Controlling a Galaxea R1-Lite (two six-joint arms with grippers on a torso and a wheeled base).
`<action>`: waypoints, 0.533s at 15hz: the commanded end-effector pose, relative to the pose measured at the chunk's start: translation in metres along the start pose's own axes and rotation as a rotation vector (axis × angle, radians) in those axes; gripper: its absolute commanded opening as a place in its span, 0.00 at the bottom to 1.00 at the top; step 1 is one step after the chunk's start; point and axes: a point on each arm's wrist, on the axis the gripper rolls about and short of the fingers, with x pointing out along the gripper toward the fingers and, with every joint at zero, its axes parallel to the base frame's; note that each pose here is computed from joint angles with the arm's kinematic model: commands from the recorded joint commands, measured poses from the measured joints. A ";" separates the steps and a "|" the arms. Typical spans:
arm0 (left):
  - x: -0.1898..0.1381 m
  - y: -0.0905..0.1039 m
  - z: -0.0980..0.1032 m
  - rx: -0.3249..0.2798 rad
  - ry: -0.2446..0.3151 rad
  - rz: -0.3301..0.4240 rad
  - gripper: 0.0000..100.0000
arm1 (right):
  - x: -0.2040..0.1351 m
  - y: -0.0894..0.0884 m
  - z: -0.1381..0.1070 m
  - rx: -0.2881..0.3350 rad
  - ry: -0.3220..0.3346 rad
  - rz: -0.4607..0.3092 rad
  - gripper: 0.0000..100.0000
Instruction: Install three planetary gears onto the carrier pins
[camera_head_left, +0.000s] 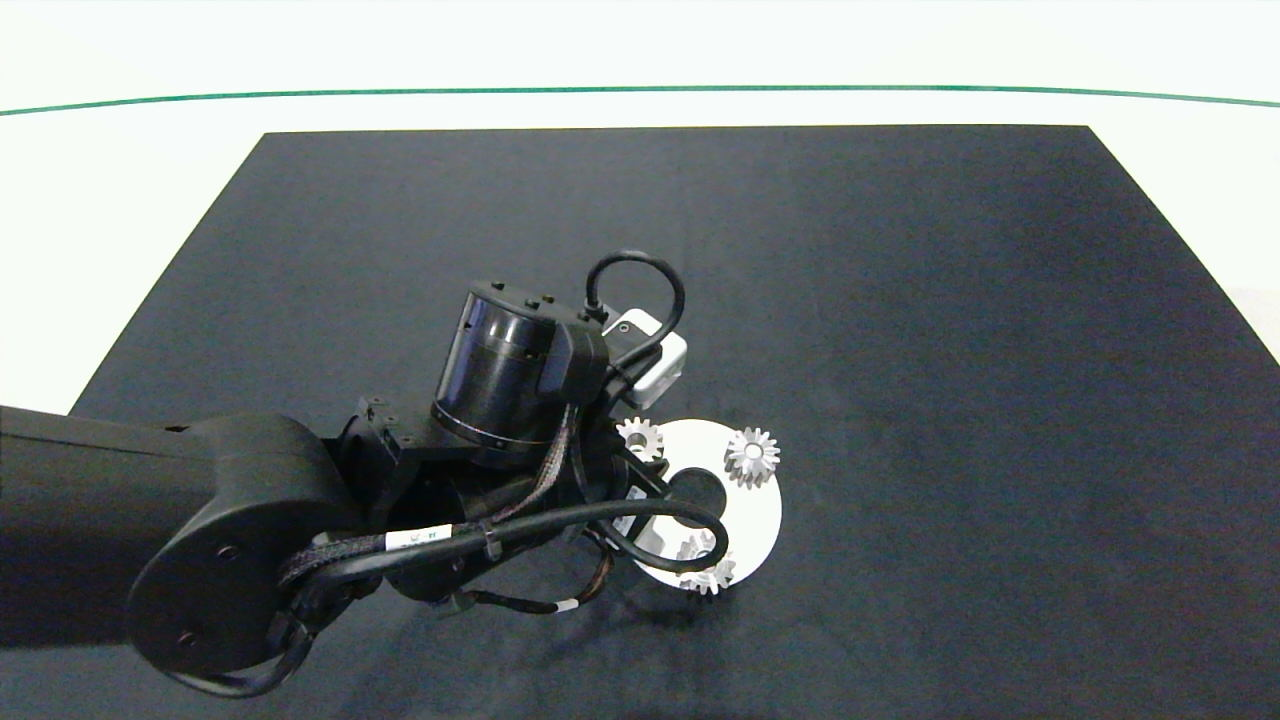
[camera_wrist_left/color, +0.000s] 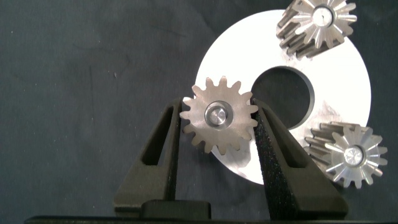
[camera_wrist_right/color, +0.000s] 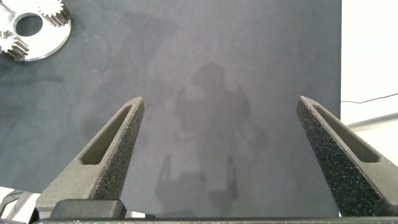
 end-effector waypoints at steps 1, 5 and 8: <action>0.001 0.000 -0.001 0.002 0.004 0.003 0.01 | 0.000 0.000 0.000 -0.003 0.005 0.000 1.00; 0.001 0.000 0.000 0.002 0.002 0.002 0.01 | 0.000 0.000 0.000 -0.003 0.005 0.000 1.00; -0.001 0.000 -0.002 0.001 0.006 0.003 0.01 | 0.001 0.000 0.000 -0.002 0.003 0.000 1.00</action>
